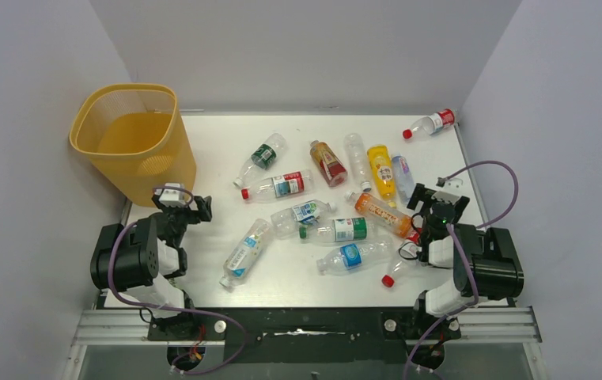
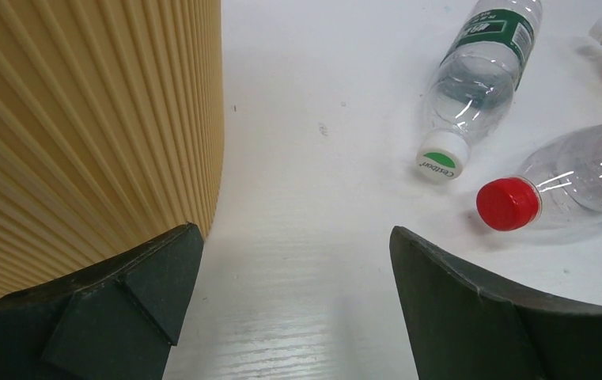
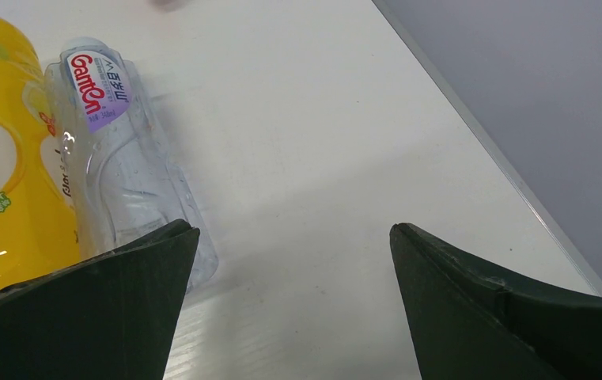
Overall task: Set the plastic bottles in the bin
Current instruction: Pick up the plastic bottle at the center of the board.
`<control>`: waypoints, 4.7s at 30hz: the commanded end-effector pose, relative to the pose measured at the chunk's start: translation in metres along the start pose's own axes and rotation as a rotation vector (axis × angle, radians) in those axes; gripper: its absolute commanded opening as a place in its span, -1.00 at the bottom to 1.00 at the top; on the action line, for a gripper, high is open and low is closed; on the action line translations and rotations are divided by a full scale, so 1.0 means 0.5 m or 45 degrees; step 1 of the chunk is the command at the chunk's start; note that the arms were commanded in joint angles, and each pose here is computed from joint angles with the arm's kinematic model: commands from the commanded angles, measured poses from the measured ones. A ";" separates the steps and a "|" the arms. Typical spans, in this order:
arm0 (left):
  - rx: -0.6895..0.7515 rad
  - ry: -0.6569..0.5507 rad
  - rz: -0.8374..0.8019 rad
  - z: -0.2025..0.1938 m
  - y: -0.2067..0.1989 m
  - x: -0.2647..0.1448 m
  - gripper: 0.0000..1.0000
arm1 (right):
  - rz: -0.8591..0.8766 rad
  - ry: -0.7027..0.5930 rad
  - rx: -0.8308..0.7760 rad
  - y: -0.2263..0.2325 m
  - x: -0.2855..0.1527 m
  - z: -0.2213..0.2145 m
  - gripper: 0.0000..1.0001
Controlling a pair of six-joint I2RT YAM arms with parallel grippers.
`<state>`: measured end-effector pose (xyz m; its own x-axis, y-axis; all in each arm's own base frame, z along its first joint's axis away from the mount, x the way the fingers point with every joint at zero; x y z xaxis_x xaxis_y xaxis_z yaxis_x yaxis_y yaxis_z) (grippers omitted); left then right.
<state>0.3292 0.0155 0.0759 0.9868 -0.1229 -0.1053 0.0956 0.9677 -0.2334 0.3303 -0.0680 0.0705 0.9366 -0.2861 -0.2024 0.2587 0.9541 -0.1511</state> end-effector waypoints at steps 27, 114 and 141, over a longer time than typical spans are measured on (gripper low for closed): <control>-0.048 -0.271 -0.317 0.227 -0.171 -0.009 0.81 | 0.467 -0.380 0.118 0.084 -0.114 0.366 0.96; 0.247 0.787 -0.033 -0.009 -0.349 0.403 0.71 | 1.104 0.483 0.449 0.371 -0.153 0.396 0.96; 0.220 0.541 -0.050 0.344 -0.423 0.349 -0.16 | 1.104 0.506 0.450 0.365 -0.175 0.377 0.96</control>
<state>0.5006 -0.1737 0.1508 0.7072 -0.1571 -0.6893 0.1790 0.9830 -0.0404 0.3413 0.1444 0.2256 0.6779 0.5556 -0.4814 -0.3201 0.8126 0.4871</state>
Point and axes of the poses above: each gripper's point midway between its finger pads, its own x axis out along the fingers, its own y axis along the line the jaws close on, z = x × y, the point moved 3 cm from there along -x, back along the fingers, and after that the axes turned 6 degrees about -x, right-handed, at the moved point
